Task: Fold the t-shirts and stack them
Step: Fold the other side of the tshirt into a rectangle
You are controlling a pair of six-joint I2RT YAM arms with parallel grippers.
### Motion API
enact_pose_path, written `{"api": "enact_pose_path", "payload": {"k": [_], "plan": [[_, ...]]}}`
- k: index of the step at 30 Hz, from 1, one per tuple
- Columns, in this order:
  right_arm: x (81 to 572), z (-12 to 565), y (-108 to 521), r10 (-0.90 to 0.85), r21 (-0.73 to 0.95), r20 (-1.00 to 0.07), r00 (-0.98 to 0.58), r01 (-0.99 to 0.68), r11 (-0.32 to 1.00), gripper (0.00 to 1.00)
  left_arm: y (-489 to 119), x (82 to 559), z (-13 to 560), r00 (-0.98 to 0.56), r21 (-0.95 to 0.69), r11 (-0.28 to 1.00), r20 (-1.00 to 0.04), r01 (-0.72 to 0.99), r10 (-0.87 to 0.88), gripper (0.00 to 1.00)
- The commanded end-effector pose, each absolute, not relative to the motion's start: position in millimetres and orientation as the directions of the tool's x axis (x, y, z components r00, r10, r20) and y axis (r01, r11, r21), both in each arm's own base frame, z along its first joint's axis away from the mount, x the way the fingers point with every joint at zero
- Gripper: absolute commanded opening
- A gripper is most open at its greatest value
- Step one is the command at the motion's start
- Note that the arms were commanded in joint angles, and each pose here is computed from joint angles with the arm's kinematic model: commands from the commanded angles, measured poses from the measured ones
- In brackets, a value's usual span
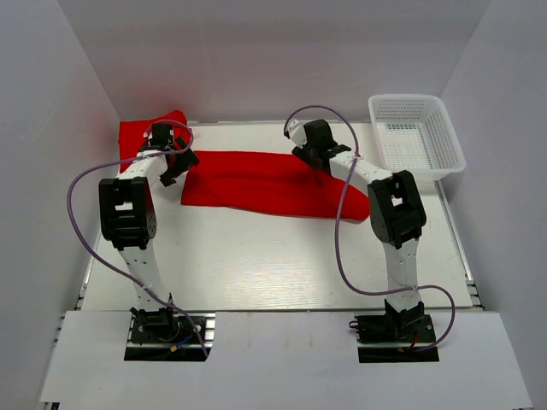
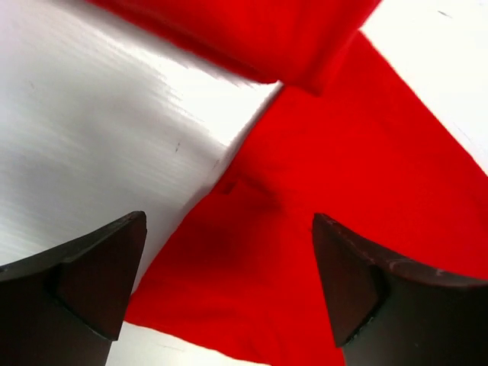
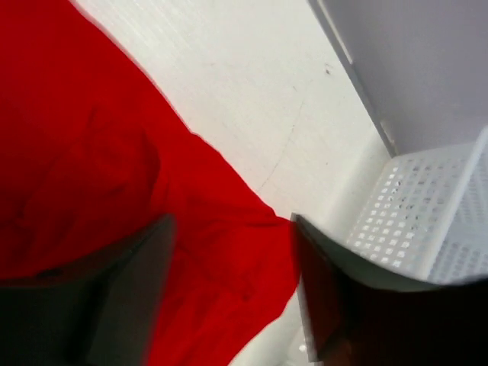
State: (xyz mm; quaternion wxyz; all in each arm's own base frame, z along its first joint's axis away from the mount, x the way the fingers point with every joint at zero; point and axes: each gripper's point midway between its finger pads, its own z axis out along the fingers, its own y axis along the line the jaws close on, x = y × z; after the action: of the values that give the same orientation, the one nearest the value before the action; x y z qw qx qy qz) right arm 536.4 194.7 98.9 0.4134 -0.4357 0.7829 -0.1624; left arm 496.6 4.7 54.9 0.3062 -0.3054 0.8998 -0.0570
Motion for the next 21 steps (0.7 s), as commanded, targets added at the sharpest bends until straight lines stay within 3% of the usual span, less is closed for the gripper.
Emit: {"api": "enact_pose_path", "payload": {"k": [1,2,6,12,17,21], "plan": [[565,163,207,-0.731,-0.618,-0.652,-0.201,-0.419,0.665,0.70,10,510,100,-0.578,-0.307,0.818,-0.588,-0.487,-0.565,1.00],[566,173,207,-0.709,-0.607,-0.675,-0.204,-0.393,0.691,0.90,6,510,110,-0.580,-0.307,0.828,-0.600,-0.469,-0.551,1.00],[556,186,199,-0.660,-0.556,-0.704,-0.262,-0.375,0.742,0.90,2,510,130,-0.591,-0.293,0.865,-0.637,-0.408,-0.495,1.00],[504,151,198,-0.621,-0.422,-0.693,-0.366,-0.492,0.761,0.90,-44,511,136,-0.676,-0.386,0.905,-0.621,-0.178,-0.397,1.00],[464,109,190,-0.594,-0.321,-0.666,-0.451,-0.546,0.774,0.89,-68,506,116,-0.723,-0.366,0.923,-0.605,-0.121,-0.335,1.00],[466,98,191,-0.575,-0.300,-0.666,-0.475,-0.535,0.789,0.87,-88,495,93,-0.778,-0.372,0.924,-0.555,-0.085,-0.295,1.00]]}}
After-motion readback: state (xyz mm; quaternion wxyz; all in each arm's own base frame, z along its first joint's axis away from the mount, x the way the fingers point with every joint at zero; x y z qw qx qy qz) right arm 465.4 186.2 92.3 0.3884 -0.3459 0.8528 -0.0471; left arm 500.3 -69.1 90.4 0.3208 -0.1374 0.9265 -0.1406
